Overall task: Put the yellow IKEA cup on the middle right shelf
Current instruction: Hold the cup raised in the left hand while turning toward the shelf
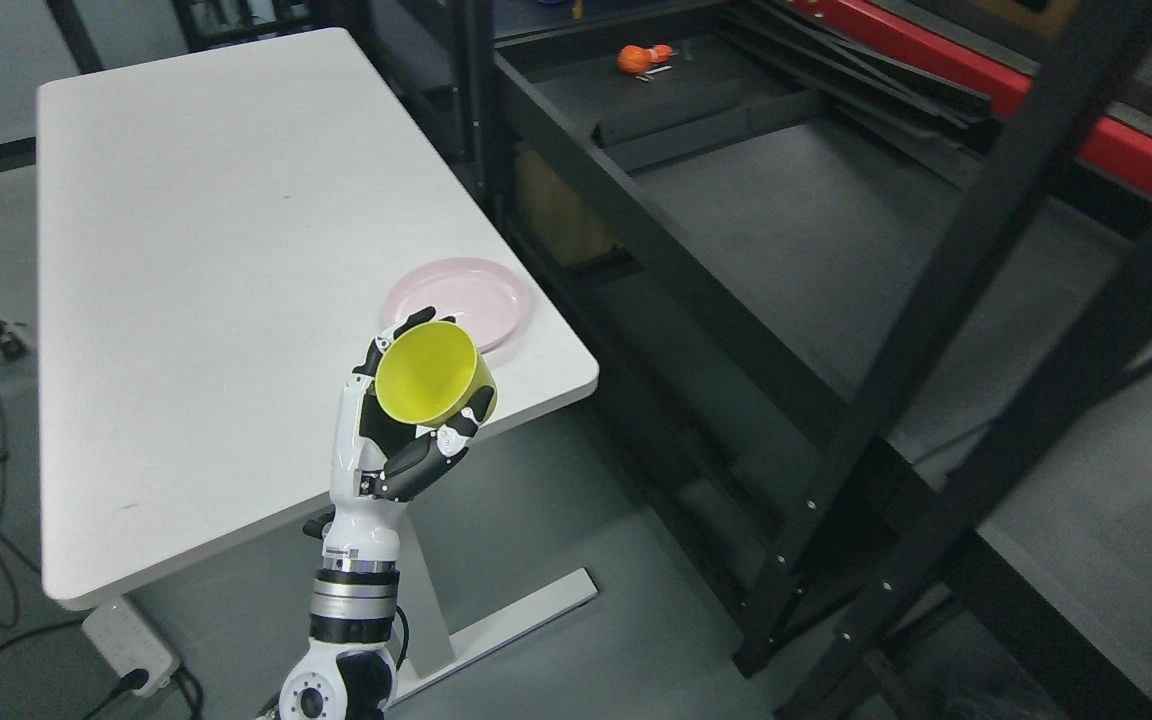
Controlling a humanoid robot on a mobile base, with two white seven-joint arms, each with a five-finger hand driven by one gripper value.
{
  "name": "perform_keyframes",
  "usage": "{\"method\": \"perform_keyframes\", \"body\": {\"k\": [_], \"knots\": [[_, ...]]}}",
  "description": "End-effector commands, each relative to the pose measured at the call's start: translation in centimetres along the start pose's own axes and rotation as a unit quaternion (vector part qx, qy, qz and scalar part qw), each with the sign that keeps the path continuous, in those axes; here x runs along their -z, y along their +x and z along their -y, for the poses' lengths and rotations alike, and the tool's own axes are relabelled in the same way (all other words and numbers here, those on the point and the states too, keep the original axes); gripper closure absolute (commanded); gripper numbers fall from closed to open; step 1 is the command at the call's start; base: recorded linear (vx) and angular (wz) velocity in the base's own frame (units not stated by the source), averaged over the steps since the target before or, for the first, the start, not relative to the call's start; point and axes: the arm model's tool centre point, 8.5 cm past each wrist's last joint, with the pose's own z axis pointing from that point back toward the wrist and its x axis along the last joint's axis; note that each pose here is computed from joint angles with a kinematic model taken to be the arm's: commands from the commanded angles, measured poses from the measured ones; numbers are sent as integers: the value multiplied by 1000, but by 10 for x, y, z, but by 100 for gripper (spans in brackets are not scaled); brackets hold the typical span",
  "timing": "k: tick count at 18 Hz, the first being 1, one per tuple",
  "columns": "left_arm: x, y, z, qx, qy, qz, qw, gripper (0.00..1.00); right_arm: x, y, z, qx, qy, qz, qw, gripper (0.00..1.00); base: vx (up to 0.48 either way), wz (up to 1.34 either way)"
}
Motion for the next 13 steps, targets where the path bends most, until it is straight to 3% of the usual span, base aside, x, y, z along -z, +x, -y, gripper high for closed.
{"method": "perform_keyframes", "body": {"k": [1, 9, 13], "knots": [[2, 9, 10, -3, -21, 12, 1000, 99, 1, -9, 10, 2, -6, -7, 1000, 1, -291, -947], [1, 9, 16, -8, -29, 17, 999, 99, 1, -9, 10, 2, -6, -7, 1000, 1, -249, -1218], [-3, 6, 36, -23, -54, 17, 998, 99, 1, -9, 10, 2, -6, -7, 1000, 1, -140, -1056]]}}
